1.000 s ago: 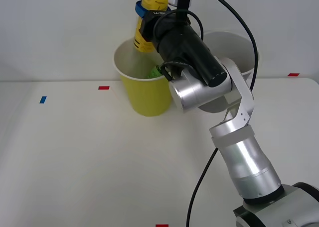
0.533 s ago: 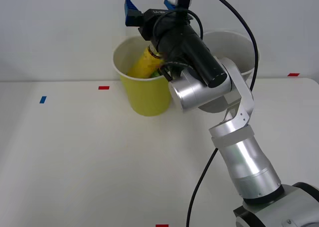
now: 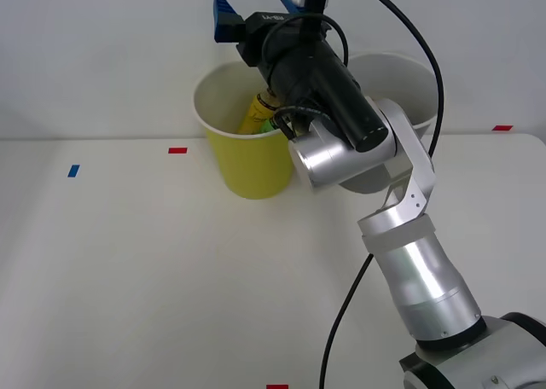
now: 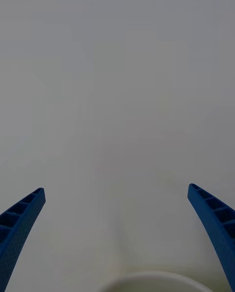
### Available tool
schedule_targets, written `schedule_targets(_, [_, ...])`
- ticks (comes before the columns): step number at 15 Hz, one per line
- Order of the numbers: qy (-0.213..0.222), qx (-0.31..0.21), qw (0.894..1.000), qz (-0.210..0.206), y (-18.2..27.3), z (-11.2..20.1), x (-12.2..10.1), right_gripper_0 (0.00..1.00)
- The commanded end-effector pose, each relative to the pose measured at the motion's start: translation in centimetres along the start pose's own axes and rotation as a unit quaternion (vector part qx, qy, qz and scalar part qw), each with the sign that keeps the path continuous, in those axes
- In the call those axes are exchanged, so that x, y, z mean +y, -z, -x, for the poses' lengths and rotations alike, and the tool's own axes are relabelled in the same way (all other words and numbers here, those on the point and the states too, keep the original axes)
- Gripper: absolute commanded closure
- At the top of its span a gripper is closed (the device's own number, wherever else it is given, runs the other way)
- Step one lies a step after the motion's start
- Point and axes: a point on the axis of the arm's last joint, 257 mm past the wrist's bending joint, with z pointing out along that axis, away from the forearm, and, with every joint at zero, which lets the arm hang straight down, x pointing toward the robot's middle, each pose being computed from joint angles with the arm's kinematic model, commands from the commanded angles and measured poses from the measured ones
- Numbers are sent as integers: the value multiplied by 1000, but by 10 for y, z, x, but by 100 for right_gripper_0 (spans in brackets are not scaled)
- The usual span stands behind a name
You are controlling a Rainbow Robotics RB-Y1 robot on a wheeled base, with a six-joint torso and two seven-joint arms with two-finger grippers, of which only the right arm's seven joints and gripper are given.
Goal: Put cans in the gray bin, plastic bottles in the light green bin
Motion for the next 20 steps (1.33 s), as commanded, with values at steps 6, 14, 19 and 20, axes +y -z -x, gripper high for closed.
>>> schedule_targets(6, [1,-6,1000,4,0,3,2,0])
schedule_targets(14, [15,-36,998,54,74,25,17,0])
schedule_targets(19, [18,-10,999,44,158,17,-19,0])
schedule_targets(20, [22,1,999,32,183,13,-29,0])
